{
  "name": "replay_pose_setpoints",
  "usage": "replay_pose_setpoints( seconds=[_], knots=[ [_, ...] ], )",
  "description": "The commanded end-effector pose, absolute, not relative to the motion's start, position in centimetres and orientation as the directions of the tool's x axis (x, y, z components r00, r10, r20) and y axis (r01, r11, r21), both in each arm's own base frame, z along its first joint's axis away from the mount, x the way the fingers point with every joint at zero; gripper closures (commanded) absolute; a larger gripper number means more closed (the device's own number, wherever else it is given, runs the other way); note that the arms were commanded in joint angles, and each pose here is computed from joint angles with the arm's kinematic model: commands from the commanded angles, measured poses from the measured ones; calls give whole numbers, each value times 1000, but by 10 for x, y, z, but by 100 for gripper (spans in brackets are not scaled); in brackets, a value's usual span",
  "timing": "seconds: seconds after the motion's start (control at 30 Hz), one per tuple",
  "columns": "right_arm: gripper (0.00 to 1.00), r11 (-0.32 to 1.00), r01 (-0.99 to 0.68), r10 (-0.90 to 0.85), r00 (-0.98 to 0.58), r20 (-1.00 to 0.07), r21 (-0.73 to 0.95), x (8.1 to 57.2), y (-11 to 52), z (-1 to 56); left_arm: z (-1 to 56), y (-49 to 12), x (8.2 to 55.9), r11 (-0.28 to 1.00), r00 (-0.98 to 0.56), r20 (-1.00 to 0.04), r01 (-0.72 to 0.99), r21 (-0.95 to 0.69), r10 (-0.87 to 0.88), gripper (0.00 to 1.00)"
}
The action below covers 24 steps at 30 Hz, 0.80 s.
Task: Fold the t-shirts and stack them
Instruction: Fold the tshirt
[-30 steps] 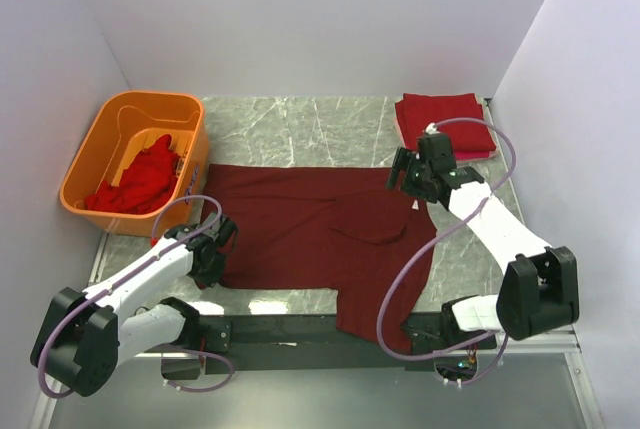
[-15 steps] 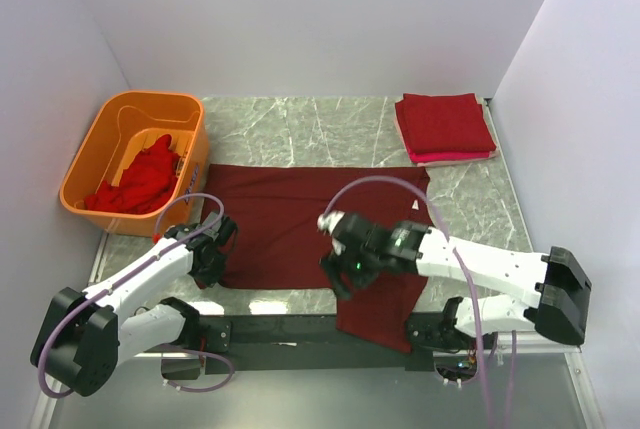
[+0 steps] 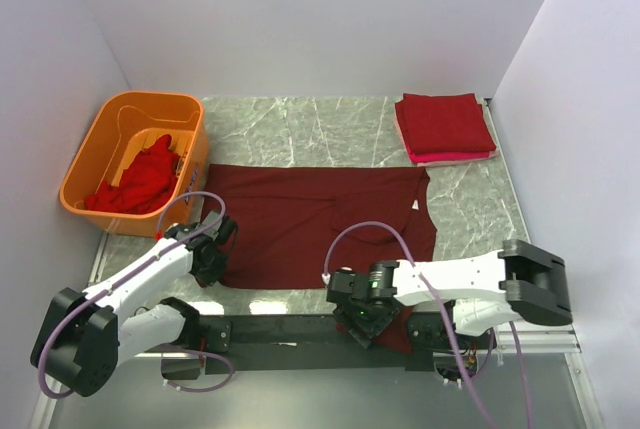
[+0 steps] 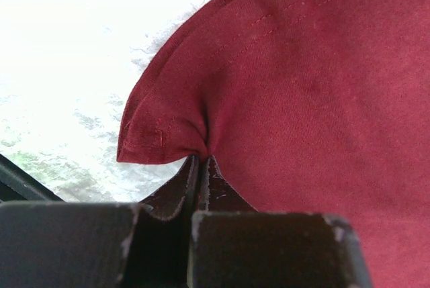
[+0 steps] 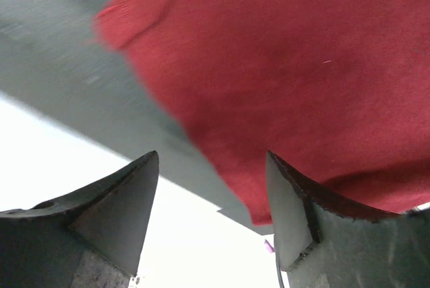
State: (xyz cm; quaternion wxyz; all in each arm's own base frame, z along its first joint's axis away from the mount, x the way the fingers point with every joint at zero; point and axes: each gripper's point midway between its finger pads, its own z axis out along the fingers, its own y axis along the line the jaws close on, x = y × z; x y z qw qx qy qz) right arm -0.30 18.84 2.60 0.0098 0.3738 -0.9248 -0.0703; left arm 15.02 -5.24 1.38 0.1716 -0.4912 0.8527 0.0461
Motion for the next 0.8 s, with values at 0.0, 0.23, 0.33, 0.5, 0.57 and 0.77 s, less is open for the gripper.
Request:
replay_pose_setpoints(
  seconds=[0.0,0.23,0.33,0.5,0.57,0.77],
  knots=[
    [30,758,-649,-649,-760,-28,56,4,182,14,20,-55,158,520,-454,-342,-844,-132,-823,99],
    [81,777,-629,-629,-777,-12,-10,9,173,3,23,-53,158,512,-443,-350,-848,-136,-826,99],
    [97,787,-615,-616,-787,-30,-45,15,171,9,27,-54,159,513,-440,-352,-846,-146,-826,99],
    [100,830,-534,-552,-829,-96,-160,48,161,28,33,-55,163,525,-448,-357,-838,-152,-819,99],
    [100,849,-501,-524,-839,-146,-167,64,164,39,35,-58,166,533,-456,-354,-831,-158,-816,99],
    [100,909,-396,-417,-858,-301,-130,125,169,79,43,-61,182,543,-450,-381,-819,-185,-808,99]
  ],
)
